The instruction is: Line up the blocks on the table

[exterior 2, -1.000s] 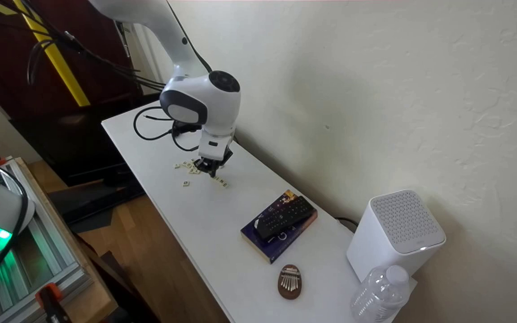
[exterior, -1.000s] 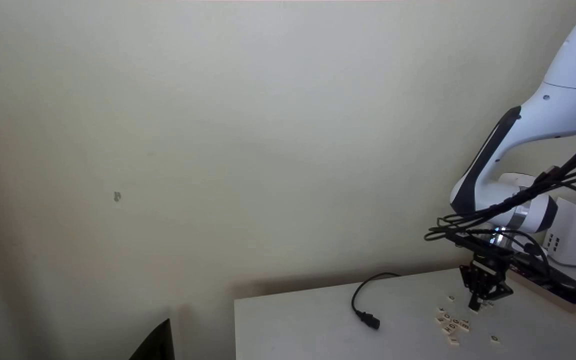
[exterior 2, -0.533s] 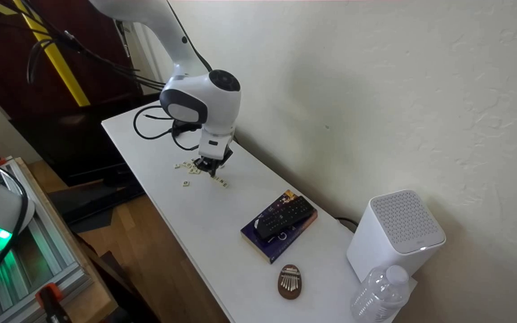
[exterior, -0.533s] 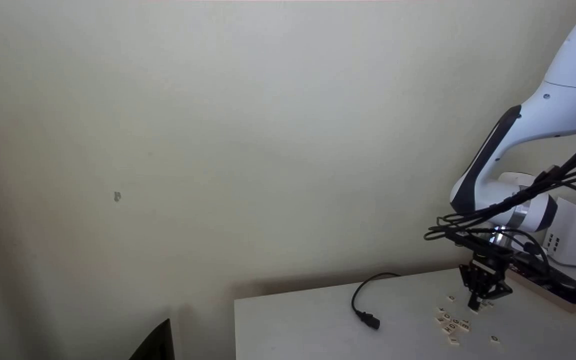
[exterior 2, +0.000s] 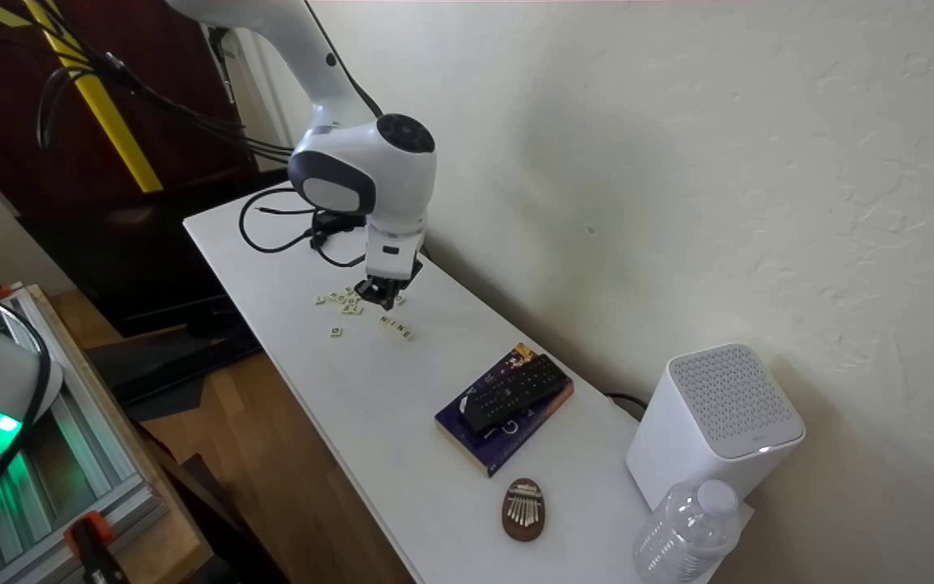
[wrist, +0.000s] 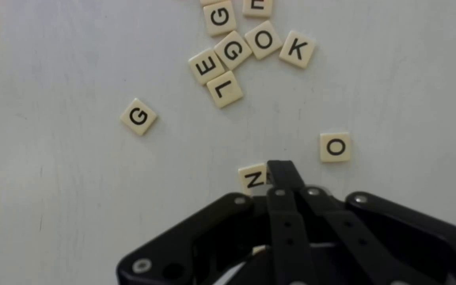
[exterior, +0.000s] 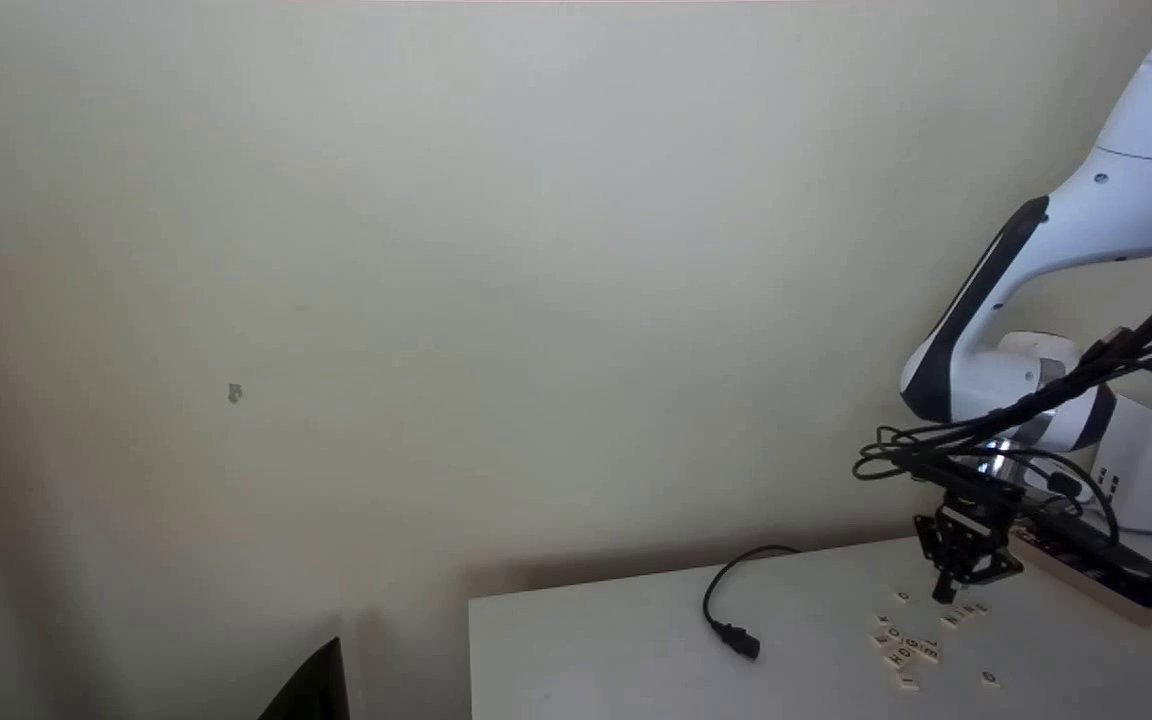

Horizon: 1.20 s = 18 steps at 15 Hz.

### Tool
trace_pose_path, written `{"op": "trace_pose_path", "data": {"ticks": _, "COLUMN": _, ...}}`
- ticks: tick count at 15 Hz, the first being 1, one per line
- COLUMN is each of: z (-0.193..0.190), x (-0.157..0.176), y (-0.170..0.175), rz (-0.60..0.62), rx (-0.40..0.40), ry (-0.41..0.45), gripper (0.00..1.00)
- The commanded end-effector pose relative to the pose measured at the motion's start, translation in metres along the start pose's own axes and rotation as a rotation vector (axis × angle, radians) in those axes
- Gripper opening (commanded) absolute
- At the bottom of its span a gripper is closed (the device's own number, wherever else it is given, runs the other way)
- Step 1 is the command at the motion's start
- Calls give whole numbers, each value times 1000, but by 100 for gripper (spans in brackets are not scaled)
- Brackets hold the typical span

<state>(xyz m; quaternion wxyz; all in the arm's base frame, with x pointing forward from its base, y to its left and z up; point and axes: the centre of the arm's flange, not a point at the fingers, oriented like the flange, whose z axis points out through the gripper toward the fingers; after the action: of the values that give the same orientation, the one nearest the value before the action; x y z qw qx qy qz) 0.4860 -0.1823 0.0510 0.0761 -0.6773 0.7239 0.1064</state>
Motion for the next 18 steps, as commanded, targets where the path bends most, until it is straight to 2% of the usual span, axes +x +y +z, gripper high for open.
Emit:
{"op": "trace_pose_path", "data": {"ticks": 1, "z": -23, "x": -4, "y": 14, "rz": -141, "rx": 22, "ry": 3, "gripper": 0}}
{"op": "trace_pose_path", "data": {"ticks": 6, "z": -45, "x": -7, "y": 23, "rz": -410, "rx": 1, "ry": 50, "gripper": 0}}
{"op": "trace_pose_path", "data": {"ticks": 15, "z": -71, "x": -14, "y": 41, "rz": -844, "rx": -112, "ry": 128, "gripper": 0}}
{"op": "trace_pose_path", "data": {"ticks": 16, "z": -73, "x": -13, "y": 42, "rz": -880, "rx": -119, "ry": 139, "gripper": 26}}
{"op": "trace_pose_path", "data": {"ticks": 18, "z": -79, "x": -12, "y": 45, "rz": -945, "rx": -129, "ry": 159, "gripper": 33}}
